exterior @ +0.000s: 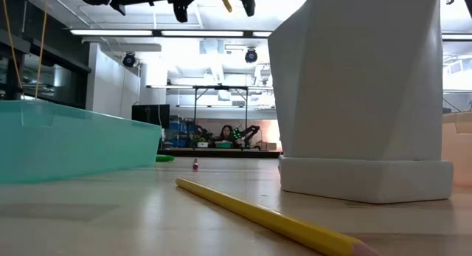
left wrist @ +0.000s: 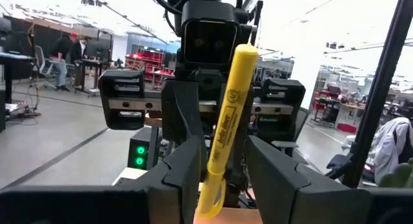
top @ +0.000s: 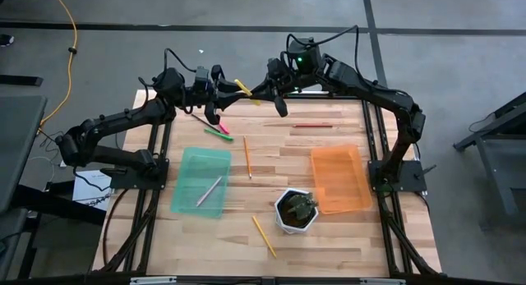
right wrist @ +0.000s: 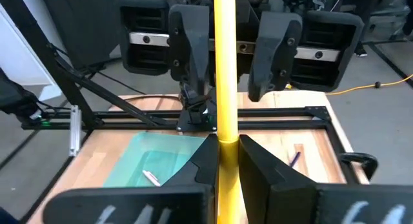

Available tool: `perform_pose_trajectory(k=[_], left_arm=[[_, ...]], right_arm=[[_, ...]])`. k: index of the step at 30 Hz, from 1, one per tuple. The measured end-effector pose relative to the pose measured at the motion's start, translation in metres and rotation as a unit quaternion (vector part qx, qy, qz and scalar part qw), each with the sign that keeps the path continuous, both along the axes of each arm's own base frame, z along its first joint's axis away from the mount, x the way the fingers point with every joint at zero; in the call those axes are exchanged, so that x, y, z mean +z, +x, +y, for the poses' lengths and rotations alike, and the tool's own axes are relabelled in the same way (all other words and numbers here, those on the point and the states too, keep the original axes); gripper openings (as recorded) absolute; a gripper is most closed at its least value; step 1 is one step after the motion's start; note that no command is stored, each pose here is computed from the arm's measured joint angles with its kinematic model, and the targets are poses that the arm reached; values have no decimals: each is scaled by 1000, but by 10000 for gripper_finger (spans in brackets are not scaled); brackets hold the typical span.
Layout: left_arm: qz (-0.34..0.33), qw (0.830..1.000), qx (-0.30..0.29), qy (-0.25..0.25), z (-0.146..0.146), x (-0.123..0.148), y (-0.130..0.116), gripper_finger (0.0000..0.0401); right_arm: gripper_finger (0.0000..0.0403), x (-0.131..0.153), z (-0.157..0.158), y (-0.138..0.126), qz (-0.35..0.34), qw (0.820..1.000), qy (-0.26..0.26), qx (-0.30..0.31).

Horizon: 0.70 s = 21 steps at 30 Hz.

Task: Sort pens & pencils
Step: Put the yellow pen into the green bin

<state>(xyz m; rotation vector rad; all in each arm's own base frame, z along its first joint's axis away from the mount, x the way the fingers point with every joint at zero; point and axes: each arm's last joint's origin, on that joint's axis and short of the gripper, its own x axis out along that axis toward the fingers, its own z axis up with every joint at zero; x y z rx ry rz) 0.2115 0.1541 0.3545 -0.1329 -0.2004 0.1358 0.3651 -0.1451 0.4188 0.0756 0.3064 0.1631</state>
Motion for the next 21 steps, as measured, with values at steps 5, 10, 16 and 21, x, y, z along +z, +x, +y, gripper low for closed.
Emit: perform_pose_trajectory(k=[5,10,16,21], left_arm=[[-2,1000,-1,2,0,0,0,113],[-3,1000,-5,4,0,1,0,113],[-3,1000,-6,2,-1,1,0,113],[-3,1000,-6,2,-1,1,0,112]], right_arm=[[21,-2,1,2,1,1000,7,8],[21,-7,3,8,5,1000,10,13],[21,-9,4,11,3,1000,11,15],[21,-8,4,11,2,1000,10,15]])
